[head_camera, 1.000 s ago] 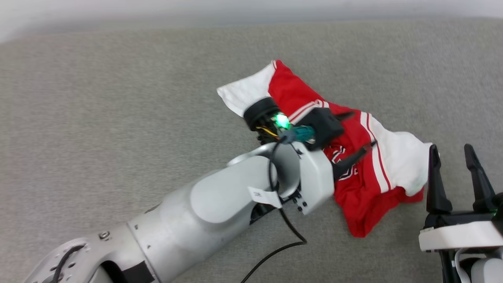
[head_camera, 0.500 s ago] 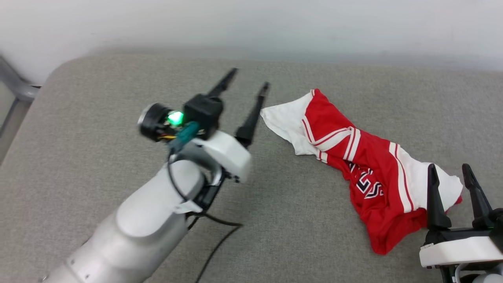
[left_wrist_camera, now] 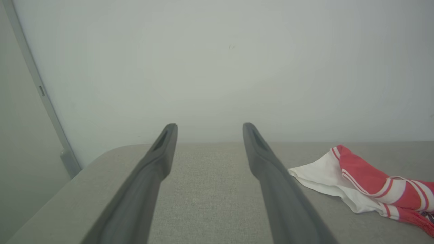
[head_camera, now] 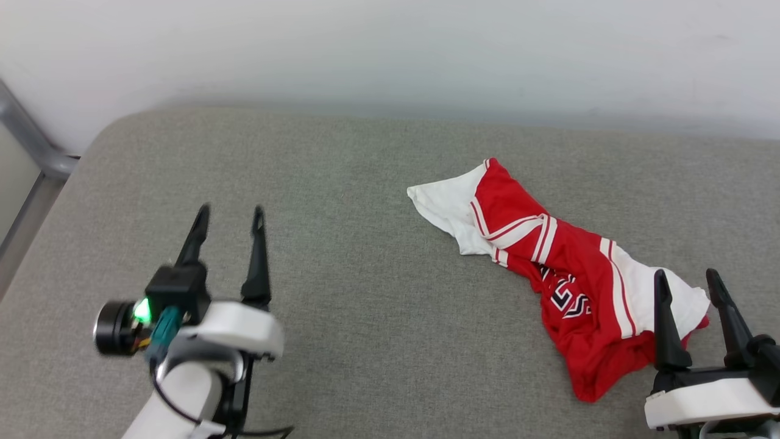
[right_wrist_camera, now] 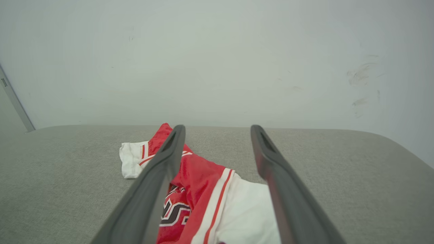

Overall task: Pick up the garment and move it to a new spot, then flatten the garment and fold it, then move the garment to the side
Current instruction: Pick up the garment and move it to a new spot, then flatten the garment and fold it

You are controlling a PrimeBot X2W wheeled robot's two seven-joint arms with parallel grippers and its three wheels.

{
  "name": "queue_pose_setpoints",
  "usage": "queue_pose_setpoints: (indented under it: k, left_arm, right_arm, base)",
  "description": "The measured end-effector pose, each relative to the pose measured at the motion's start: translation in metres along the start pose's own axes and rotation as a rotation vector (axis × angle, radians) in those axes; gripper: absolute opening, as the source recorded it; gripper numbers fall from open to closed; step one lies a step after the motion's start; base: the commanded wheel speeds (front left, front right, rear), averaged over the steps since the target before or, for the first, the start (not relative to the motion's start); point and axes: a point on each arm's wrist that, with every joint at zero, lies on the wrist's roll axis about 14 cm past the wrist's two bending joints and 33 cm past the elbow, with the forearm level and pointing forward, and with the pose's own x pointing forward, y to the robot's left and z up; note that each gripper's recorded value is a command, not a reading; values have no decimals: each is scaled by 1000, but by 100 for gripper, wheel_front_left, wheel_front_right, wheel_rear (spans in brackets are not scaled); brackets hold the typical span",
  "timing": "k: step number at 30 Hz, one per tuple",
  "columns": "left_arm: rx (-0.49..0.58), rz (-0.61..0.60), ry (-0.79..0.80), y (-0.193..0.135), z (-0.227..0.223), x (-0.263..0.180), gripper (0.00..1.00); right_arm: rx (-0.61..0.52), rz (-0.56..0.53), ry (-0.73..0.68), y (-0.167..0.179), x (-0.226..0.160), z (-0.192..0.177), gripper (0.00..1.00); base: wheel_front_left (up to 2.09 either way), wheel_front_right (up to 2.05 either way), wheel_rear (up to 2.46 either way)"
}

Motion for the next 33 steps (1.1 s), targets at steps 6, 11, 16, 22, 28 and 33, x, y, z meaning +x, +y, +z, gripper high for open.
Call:
queue_pose_setpoints:
  k: [6,11,16,22,28,33]
  left_arm:
    - [18,39,36,14,-15,-32,100]
    - [15,9,57,8,-23,-49,100]
    - [8,-38,68,-4,-28,-57,100]
    - [0,-59,91,-13,-36,-65,100]
    - [-10,-53,109,-12,-41,-70,100]
    - [-6,-49,121,-9,-45,-74,100]
  right_arm:
    - [-8,-16,1,-5,-13,3,100]
    - [-10,-26,6,-8,-22,3,100]
    - [-10,-33,17,-10,-29,1,100]
    - [-2,-44,35,-13,-38,-3,100]
    - [1,-47,55,-13,-44,-9,100]
    - [2,-44,59,-12,-45,-10,100]
  base:
    - [0,0,0]
    - [0,0,0]
    - [0,0,0]
    - [0,0,0]
    - [0,0,0]
    - [0,0,0]
